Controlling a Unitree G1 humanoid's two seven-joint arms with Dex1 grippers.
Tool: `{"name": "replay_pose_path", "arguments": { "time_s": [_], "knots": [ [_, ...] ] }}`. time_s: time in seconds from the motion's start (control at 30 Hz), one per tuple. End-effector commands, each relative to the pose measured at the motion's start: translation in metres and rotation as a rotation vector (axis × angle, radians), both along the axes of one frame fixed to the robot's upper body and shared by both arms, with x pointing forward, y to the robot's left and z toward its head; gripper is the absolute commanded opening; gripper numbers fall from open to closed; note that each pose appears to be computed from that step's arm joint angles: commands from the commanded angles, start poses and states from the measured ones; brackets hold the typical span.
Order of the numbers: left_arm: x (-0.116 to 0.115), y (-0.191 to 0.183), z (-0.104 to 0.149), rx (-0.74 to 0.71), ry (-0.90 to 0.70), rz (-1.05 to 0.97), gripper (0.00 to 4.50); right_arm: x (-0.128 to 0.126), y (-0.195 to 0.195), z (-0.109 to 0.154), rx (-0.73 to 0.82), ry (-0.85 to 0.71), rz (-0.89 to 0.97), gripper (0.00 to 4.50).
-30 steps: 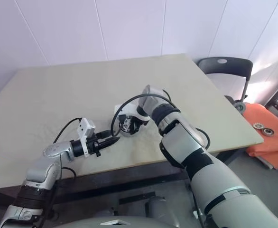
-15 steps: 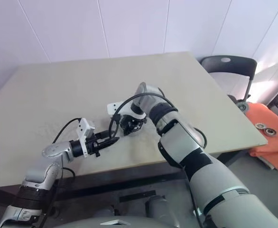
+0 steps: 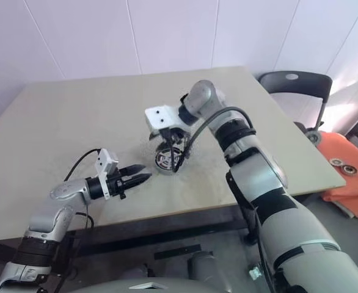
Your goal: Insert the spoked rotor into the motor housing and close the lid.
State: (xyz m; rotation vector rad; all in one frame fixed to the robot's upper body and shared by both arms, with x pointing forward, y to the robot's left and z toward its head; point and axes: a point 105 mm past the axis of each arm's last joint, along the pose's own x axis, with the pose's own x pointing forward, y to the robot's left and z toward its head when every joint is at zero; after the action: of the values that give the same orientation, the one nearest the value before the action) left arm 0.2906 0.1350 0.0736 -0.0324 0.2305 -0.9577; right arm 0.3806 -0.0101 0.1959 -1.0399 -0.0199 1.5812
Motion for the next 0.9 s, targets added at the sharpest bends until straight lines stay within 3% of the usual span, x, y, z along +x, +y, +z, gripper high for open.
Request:
{"name": "replay_pose_path", "arguments": {
  "time_s": [0.03, 0.17, 0.3, 0.4, 0.53, 0.57, 0.7, 0.9],
  "knots": [
    [0.008, 0.006, 0.015, -0.004, -0.056, 0.013, 2.12, 0.014, -0.010, 0.048, 0.250, -0.097, -0.086, 1.93],
    [0.012, 0.011, 0.015, 0.000, -0.061, 0.034, 2.12, 0.039, -0.041, 0.065, 0.447, -0.108, -0.318, 1.93],
    [0.015, 0.015, 0.018, 0.000, -0.063, 0.035, 2.12, 0.057, -0.084, 0.055, 0.523, -0.132, -0.529, 1.93],
    [0.019, 0.019, 0.024, 0.003, -0.074, 0.031, 2.12, 0.059, -0.123, 0.030, 0.573, -0.082, -0.668, 1.29],
    [0.023, 0.021, 0.029, 0.003, -0.083, 0.026, 2.12, 0.051, -0.157, -0.011, 0.625, 0.058, -0.815, 0.03],
    [0.024, 0.021, 0.029, 0.003, -0.085, 0.022, 2.12, 0.049, -0.163, -0.022, 0.627, 0.080, -0.860, 0.03],
    [0.024, 0.019, 0.032, 0.015, -0.087, -0.009, 2.12, 0.040, -0.163, -0.051, 0.648, 0.145, -0.925, 0.03],
    [0.023, 0.027, 0.043, 0.044, -0.108, -0.026, 2.12, 0.028, -0.141, -0.050, 0.706, 0.252, -0.869, 0.03]
  ]
}}
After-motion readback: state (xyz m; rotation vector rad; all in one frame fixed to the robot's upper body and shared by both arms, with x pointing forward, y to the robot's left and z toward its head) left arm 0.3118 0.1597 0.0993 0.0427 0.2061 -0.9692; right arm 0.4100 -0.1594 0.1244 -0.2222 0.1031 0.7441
